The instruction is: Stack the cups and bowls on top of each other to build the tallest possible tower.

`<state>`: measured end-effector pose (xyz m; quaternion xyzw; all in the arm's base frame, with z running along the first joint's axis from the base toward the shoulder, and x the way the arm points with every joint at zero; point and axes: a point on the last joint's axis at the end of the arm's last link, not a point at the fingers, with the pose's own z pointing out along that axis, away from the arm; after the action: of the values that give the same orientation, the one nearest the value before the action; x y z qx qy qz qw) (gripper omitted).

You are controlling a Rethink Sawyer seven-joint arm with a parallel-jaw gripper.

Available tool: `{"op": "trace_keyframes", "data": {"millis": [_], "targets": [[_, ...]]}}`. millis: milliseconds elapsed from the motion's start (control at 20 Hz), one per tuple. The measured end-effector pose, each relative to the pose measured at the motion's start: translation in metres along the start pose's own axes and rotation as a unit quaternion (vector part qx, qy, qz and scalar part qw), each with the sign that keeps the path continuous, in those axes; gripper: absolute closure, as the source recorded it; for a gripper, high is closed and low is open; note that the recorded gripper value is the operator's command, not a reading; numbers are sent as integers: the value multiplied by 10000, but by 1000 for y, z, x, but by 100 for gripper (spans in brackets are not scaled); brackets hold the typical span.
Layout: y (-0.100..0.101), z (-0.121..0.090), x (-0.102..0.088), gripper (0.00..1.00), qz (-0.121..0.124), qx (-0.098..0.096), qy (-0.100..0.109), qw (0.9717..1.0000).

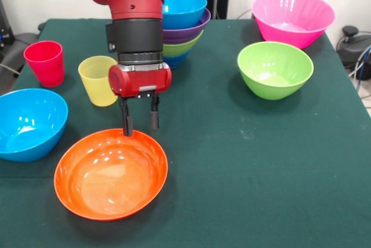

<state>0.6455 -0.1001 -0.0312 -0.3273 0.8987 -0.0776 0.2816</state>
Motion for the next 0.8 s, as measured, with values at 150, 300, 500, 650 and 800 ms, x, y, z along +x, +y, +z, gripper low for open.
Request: {"op": "trace_keyframes", "data": {"millis": [150,300,500,650,800], "targets": [[3,1,-1,0,-190,-32,125,9997],[4,2,-1,0,-268,-52,213,9994],[7,3,0,0,-348,-83,323,9988],[9,4,-1,0,-406,-117,374,9984],[15,6,-4,0,-475,-173,429,9978]]}}
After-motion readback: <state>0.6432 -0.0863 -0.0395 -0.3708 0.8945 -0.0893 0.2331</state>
